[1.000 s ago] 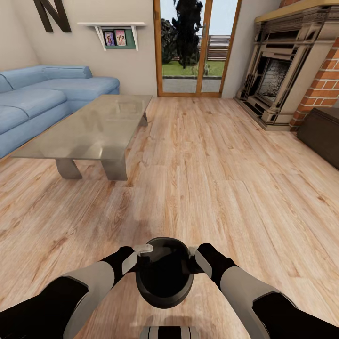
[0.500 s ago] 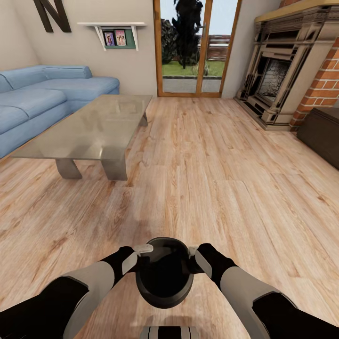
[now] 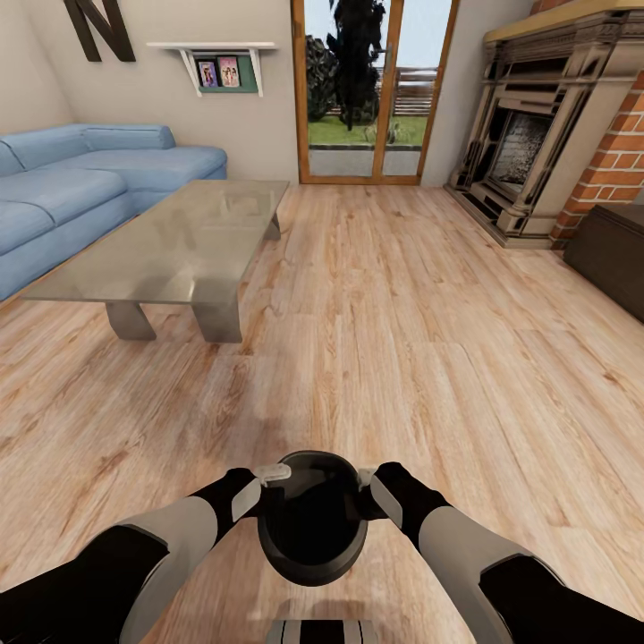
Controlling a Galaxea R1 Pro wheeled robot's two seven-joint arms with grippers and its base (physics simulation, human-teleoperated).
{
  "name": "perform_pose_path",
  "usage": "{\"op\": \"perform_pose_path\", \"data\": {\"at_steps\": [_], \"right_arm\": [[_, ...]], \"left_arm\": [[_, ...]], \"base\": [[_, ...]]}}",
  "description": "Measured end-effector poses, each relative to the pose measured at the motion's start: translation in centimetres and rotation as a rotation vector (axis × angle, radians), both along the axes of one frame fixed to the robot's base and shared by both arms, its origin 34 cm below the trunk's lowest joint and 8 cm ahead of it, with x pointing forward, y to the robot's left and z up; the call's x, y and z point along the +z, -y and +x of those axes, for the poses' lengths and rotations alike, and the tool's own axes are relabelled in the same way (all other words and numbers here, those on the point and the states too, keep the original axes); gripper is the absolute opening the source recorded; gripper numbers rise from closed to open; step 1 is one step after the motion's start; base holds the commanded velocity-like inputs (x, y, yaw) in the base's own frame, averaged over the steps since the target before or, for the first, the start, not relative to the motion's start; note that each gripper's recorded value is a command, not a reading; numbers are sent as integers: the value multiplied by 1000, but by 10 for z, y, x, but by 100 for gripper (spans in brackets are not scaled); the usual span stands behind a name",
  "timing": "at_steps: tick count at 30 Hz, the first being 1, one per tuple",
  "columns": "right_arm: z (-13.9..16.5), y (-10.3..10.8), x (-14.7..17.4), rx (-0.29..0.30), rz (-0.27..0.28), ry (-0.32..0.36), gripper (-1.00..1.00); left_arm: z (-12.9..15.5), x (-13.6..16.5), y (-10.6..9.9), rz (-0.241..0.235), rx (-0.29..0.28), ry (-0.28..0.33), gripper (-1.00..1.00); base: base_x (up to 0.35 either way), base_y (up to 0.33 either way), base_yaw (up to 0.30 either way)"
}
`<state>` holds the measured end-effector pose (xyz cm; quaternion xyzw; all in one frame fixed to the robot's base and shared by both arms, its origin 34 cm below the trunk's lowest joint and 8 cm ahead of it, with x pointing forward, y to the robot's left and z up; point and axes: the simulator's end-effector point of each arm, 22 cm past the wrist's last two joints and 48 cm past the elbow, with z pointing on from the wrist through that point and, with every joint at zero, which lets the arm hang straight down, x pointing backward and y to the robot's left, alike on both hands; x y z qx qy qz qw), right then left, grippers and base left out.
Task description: Place each of the two pumpkins and all three candles from the living room inside a cabinet in the living room (use any cabinet), then make sure every cabinet is closed, and position the cauldron so it is next to a table in the living room.
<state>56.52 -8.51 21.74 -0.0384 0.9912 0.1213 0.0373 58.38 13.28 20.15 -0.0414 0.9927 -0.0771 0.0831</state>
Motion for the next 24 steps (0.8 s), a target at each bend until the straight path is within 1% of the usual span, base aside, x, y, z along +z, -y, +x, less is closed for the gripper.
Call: {"op": "perform_pose_path", "data": {"at_steps": [6, 24], "right_arm": [[0, 0, 0, 0, 0, 0, -100], [19, 0, 38, 0, 1, 74, -100]], "left_arm": [[0, 0, 0, 0, 0, 0, -100], [21, 39, 0, 1, -1, 73, -100]], "base": [[0, 0, 0], [0, 0, 0]]}}
